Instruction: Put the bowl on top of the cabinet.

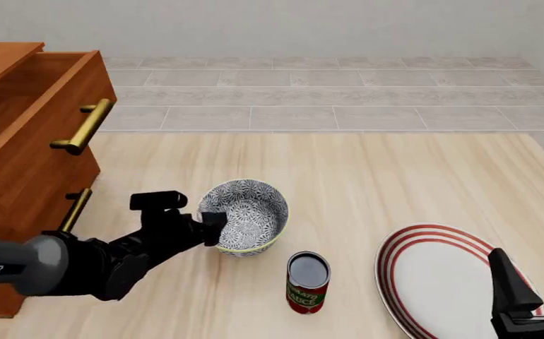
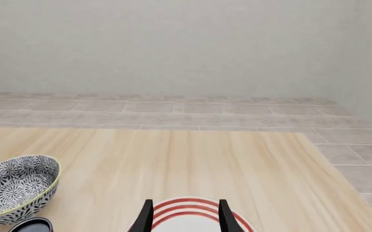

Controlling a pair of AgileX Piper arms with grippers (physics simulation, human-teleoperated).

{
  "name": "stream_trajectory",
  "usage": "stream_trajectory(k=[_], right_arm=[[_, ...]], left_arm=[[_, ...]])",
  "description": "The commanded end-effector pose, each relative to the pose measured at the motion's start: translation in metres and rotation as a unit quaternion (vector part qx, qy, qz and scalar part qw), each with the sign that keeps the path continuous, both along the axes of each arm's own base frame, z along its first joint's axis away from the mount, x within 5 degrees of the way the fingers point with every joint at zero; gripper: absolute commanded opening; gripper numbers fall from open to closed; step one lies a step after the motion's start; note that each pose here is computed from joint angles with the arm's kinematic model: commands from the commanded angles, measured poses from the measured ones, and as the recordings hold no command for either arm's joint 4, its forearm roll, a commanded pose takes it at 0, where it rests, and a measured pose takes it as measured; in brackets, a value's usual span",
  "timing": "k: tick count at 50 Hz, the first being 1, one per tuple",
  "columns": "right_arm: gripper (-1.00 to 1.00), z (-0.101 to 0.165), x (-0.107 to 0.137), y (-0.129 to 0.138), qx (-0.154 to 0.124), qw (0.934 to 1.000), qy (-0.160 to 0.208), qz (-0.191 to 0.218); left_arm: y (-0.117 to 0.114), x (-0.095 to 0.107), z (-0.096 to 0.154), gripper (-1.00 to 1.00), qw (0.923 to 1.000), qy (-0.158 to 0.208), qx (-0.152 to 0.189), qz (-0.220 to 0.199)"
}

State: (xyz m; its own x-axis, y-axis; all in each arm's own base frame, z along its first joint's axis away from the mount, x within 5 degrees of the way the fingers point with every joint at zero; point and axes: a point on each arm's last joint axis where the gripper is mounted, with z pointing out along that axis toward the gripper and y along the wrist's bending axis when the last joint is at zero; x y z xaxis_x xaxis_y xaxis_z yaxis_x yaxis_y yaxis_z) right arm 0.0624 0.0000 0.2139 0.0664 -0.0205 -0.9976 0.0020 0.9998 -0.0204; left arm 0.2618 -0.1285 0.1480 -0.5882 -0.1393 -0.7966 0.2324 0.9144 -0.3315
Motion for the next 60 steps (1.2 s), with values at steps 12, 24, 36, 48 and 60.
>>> stream_trajectory(k=[12,24,36,48,60], right_arm=[[1.0,0.0,-0.001,0.0,0.001,1.0,0.001,0.0],[1.0,0.0,-0.001,0.0,0.002,1.0,0.001,0.0],[1.0,0.0,-0.001,0.0,0.002,1.0,0.001,0.0],[1.0,0.0,-0.001,0.0,0.002,1.0,0.001,-0.001],[1.0,0.0,0.001,0.0,0.003,1.0,0.001,-0.001]], left_arm=[[-0.006,0.004,-0.012,1.0,0.9999,0.012,-0.007,0.001],[-0.009,0.006,-0.016,1.0,0.9998,0.018,-0.012,0.003],[-0.009,0.007,-0.02,1.0,0.9997,0.021,-0.013,0.005],[-0.012,0.004,-0.017,1.0,0.9995,0.019,-0.024,0.003],[-0.011,0.005,-0.013,-1.0,0.9997,0.014,-0.022,0.002]])
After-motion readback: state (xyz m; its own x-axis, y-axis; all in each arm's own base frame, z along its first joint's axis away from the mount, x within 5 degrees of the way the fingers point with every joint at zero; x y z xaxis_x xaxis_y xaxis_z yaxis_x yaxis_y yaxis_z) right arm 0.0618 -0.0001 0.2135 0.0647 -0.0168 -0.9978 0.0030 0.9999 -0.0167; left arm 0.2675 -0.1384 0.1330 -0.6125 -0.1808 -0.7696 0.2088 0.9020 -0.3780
